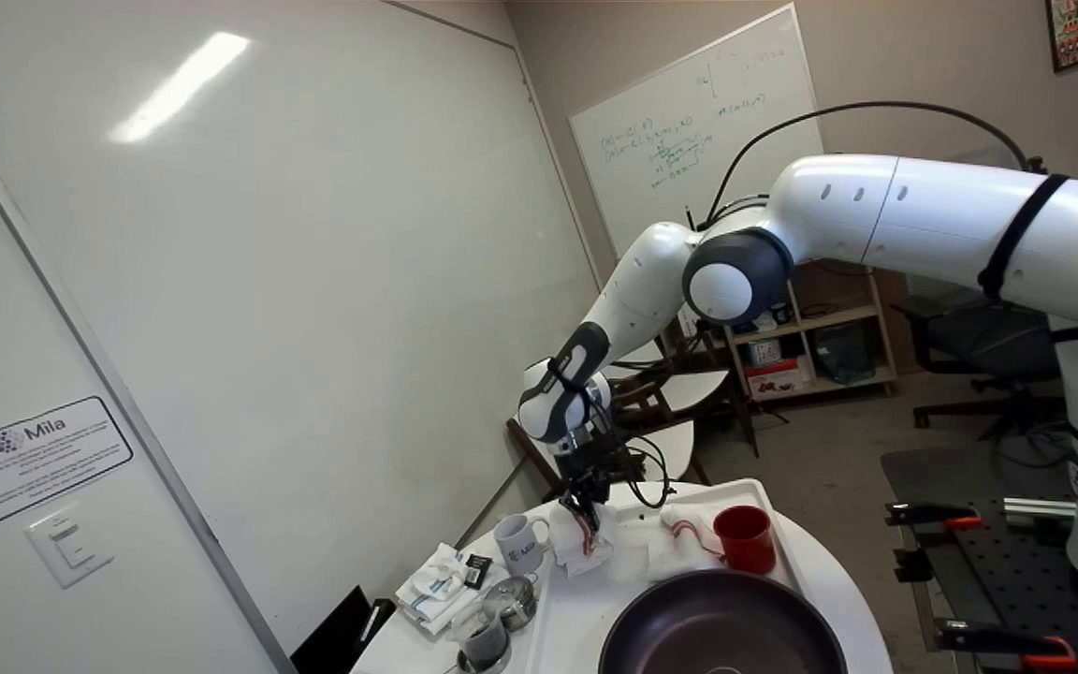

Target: Use the white cloth to wipe the inside of the pan

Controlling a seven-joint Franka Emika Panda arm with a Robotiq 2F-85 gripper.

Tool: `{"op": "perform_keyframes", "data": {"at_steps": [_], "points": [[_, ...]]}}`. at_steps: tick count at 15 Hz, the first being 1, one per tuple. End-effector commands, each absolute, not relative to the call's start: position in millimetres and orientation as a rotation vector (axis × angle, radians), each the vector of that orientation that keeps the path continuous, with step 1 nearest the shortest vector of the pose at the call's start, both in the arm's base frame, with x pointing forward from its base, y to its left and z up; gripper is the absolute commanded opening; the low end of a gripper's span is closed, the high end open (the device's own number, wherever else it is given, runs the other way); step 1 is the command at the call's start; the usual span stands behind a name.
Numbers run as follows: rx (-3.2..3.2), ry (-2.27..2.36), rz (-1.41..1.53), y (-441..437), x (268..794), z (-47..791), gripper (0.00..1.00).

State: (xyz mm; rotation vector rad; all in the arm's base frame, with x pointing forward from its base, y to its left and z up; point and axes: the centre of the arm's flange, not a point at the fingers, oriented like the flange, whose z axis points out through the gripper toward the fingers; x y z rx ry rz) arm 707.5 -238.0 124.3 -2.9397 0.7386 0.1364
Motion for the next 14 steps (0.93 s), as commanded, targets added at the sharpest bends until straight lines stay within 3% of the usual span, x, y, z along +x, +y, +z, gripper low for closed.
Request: {"op": "perform_keyframes", "data": {"at_steps": [1, 7, 14], "points": [[-3.021, 0.691, 0.096, -205.6, 652.5, 178.6, 0.09], [-3.083, 0.432, 0.247, -162.8, 610.4, 192.0, 0.09], [-3.157, 0.357, 0.206, -125.1, 551.8, 210.9, 0.09]]}}
